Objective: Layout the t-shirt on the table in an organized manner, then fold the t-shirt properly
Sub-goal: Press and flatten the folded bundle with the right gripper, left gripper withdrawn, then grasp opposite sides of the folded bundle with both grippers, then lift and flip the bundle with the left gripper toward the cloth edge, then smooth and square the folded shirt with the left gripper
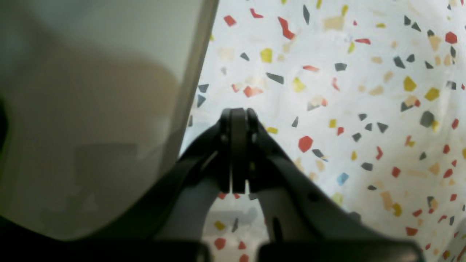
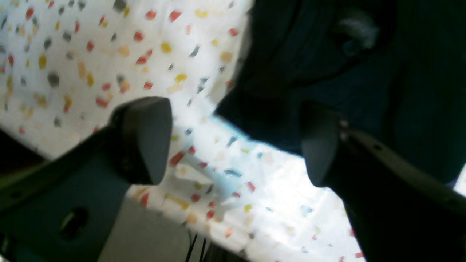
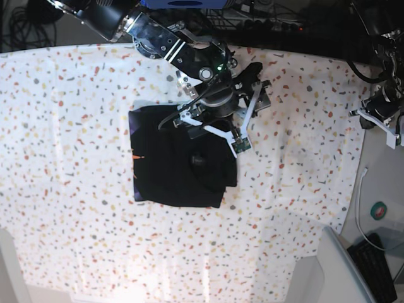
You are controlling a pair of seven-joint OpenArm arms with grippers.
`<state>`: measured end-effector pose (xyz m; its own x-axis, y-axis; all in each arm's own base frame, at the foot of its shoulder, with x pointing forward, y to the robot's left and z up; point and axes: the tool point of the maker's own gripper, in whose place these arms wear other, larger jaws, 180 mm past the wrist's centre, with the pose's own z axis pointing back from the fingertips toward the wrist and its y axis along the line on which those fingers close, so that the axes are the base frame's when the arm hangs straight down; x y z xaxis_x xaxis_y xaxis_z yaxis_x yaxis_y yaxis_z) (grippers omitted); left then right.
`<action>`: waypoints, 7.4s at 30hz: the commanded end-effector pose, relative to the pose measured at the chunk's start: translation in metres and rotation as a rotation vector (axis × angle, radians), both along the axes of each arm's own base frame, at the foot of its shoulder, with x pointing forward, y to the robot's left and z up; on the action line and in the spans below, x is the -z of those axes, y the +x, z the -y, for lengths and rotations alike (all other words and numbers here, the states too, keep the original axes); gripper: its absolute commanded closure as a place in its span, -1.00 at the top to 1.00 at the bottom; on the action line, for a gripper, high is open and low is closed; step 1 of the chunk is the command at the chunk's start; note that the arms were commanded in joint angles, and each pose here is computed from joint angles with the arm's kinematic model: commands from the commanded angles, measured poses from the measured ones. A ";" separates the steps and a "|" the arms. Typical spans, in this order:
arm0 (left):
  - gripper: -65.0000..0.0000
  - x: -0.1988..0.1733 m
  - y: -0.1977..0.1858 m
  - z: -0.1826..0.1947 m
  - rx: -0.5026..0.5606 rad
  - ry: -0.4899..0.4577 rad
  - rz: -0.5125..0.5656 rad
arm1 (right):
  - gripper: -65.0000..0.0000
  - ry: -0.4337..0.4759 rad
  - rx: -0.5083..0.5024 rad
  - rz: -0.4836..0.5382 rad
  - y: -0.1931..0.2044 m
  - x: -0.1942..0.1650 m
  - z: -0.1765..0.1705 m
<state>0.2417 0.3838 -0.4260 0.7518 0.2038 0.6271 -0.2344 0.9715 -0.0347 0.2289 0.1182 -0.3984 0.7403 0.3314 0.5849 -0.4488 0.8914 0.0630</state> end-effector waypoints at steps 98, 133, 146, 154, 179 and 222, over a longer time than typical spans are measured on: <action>1.00 0.035 0.078 0.325 0.423 -0.728 -0.015 | 0.05 0.025 0.342 0.172 0.044 -0.036 0.166; -1.00 0.095 0.054 0.351 1.877 0.835 -0.082 | 0.05 -0.108 0.781 0.179 0.045 -0.030 0.322; -1.00 0.067 0.048 0.423 1.958 0.701 0.167 | 0.05 -0.154 0.791 0.096 0.025 -0.003 0.329; -1.00 0.028 0.054 0.456 1.971 0.716 0.332 | 0.05 -0.143 0.786 0.097 0.027 -0.003 0.324; -1.00 0.041 0.042 0.438 2.048 0.748 0.170 | 0.05 -0.158 0.801 0.032 0.020 0.019 0.323; -0.12 0.016 0.066 0.448 1.917 0.578 0.131 | 0.05 -0.153 0.802 0.040 0.024 0.017 0.322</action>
